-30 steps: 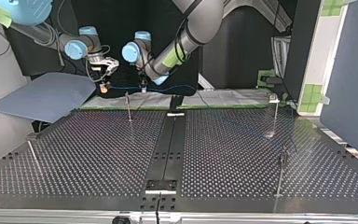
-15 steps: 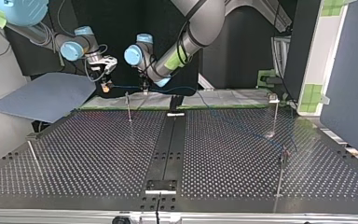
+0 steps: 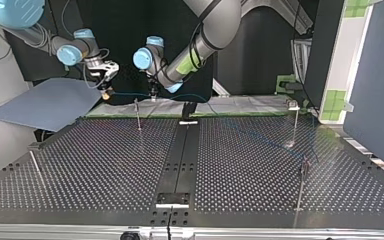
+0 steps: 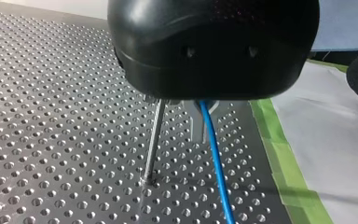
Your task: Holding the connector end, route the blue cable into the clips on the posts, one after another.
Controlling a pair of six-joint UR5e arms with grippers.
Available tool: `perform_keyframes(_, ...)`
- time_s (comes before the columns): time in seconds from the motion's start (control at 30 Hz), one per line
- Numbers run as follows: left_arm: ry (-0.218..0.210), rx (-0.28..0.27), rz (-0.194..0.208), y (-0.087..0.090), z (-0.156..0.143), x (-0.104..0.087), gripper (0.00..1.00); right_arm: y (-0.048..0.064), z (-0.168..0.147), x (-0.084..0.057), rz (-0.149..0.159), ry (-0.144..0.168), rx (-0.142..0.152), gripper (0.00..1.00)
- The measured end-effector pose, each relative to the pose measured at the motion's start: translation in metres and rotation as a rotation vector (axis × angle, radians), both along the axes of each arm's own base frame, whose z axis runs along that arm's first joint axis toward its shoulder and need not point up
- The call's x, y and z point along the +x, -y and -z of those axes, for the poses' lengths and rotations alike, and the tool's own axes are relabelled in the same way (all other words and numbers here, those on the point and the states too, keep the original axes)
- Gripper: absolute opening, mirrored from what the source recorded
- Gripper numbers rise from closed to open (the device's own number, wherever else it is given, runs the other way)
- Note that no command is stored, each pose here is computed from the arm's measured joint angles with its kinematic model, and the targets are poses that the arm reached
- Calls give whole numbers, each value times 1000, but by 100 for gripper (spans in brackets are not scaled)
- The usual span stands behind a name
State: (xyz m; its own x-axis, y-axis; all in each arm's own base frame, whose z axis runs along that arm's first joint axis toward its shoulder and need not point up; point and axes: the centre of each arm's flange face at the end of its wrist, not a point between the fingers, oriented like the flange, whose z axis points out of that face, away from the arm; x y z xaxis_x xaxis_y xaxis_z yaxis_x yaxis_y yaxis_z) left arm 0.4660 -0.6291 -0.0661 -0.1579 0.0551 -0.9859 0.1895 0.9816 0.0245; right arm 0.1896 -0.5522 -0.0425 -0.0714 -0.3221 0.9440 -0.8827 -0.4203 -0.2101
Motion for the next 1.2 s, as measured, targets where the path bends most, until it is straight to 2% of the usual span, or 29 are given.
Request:
perform_keyframes(0.33, 3, -8, 24, 2, 0, 1, 0, 10, -5, -2, 3, -1, -6, 0)
perform_keyframes(0.5, -4, -14, 55, 2, 5, 5, 0, 15, -8, -3, 4, -2, -3, 0)
perform_keyframes(0.7, -17, -6, 65, -2, 9, 8, 0, 21, -12, -4, 4, -3, -4, 0)
perform_keyframes(1.0, -25, -1, 74, 2, 9, 1, 0, 20, -20, 1, -22, -13, -7, 0)
perform_keyframes(1.2, -27, 12, 83, 8, 8, -9, 0, 14, -21, 7, -52, -29, 15, 0)
